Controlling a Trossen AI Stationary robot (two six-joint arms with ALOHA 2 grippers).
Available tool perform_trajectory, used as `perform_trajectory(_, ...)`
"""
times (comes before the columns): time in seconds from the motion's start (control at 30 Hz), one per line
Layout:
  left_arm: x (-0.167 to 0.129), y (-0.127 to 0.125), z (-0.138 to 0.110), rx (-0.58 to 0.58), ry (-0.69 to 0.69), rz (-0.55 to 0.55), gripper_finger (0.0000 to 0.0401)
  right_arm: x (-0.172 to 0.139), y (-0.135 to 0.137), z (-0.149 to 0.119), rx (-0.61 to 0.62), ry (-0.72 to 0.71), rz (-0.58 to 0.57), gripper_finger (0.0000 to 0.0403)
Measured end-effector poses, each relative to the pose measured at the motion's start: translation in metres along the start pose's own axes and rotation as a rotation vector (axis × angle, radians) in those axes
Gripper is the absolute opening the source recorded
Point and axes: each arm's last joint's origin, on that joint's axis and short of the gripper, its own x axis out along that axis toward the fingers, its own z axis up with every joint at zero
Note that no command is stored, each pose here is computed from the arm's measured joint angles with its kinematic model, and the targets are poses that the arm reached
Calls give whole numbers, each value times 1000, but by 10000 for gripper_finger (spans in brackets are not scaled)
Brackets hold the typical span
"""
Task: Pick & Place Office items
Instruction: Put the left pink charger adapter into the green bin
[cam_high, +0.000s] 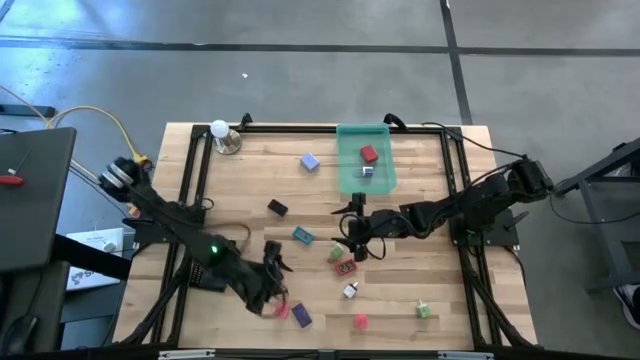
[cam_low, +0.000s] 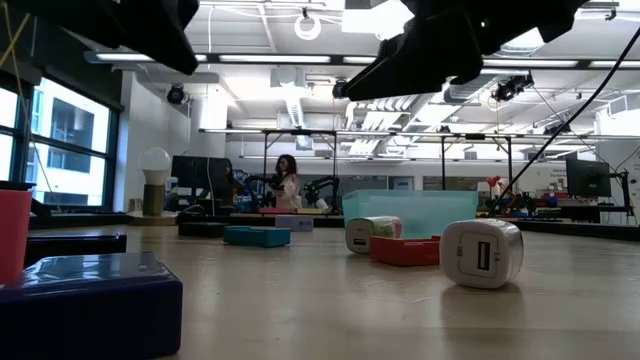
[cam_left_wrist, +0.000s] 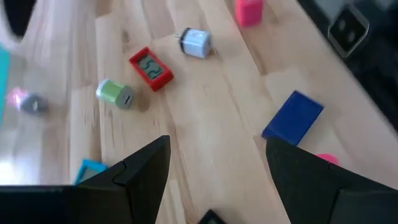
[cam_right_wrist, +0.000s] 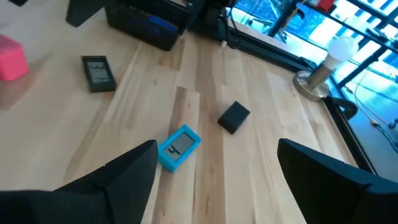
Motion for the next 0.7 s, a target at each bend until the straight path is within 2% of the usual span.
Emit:
perform_trajectory(0.13,11,-15,22,94,106,43,257,-2,5,1,-9,-5,15,320)
perform_trajectory(0.23,11,-19,41,19,179,44,257,-3,10,1,3,0,32,320)
perform_trajectory(0.33,14,-25,51,-65,242,-15,257,-6,18,0,45,24,67,320)
perform_trajectory(0.47,13,-38,60,-149,223,-112,257,-11,30,-1,85,40,134,320)
perform_trajectory(0.7,7,-53,55,-319,244,-117,257,-18,46,2,112,30,197,320)
